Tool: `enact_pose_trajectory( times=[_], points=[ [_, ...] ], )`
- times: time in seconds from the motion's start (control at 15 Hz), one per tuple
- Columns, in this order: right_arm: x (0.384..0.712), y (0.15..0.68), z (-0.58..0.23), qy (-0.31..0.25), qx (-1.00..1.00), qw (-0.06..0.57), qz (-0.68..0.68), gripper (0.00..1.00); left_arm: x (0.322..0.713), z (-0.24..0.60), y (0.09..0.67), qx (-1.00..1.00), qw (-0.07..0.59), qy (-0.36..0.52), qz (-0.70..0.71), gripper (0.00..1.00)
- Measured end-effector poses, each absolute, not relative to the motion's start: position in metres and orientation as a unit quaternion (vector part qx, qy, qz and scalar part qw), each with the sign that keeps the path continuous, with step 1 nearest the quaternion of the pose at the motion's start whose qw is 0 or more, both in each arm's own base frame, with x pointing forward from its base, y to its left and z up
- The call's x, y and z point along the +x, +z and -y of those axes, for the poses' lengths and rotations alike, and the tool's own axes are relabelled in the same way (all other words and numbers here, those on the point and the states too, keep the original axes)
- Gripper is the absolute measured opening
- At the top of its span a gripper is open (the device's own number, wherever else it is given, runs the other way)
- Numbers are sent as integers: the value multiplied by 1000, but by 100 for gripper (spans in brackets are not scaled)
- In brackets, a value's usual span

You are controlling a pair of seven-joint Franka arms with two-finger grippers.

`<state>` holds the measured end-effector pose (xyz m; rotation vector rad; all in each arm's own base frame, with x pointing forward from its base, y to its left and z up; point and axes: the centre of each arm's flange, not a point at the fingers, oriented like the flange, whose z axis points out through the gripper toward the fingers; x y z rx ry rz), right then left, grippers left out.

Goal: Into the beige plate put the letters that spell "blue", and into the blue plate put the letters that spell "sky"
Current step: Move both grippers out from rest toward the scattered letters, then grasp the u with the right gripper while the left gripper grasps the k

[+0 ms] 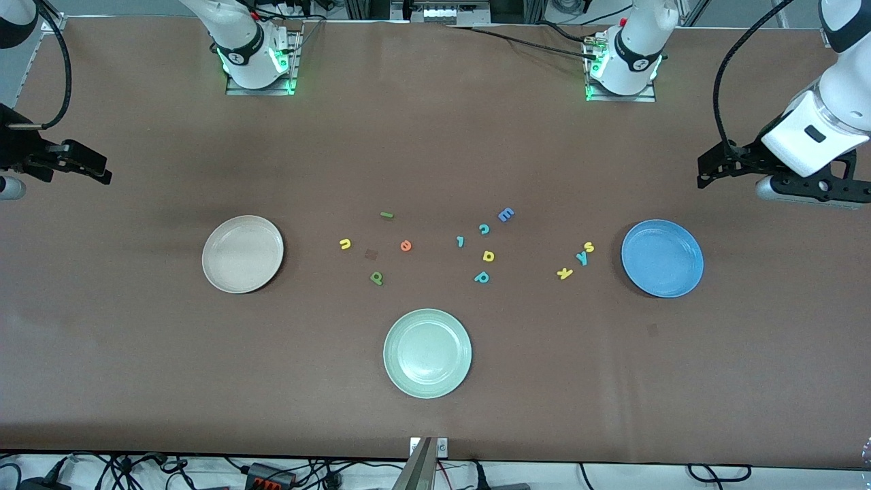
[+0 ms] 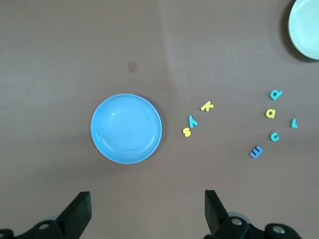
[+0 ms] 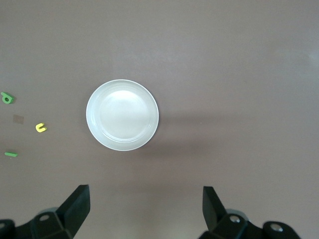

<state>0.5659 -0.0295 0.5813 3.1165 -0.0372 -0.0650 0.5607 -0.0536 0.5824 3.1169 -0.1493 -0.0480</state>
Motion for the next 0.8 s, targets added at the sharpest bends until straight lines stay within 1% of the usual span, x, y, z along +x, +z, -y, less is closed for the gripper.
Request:
enact_pose_trajectory(
  times=[0.2,0.33,0.47,0.67,0.8],
  points=[
    [567,574,29,-27,999,12,11,100,559,62,572,998,10,-37,56,100],
    [571,560,22,-41,999,11,3,100,561,64,565,997,10,-47,58,100],
    [582,526,-2,-67,998,11,-18,100,565,67,553,996,10,-58,60,100],
    [599,458,-74,-109,991,16,-76,100,574,80,521,994,11,-86,72,100],
    [605,419,-131,-113,988,22,-105,100,583,106,483,990,10,-109,92,100]
  ],
)
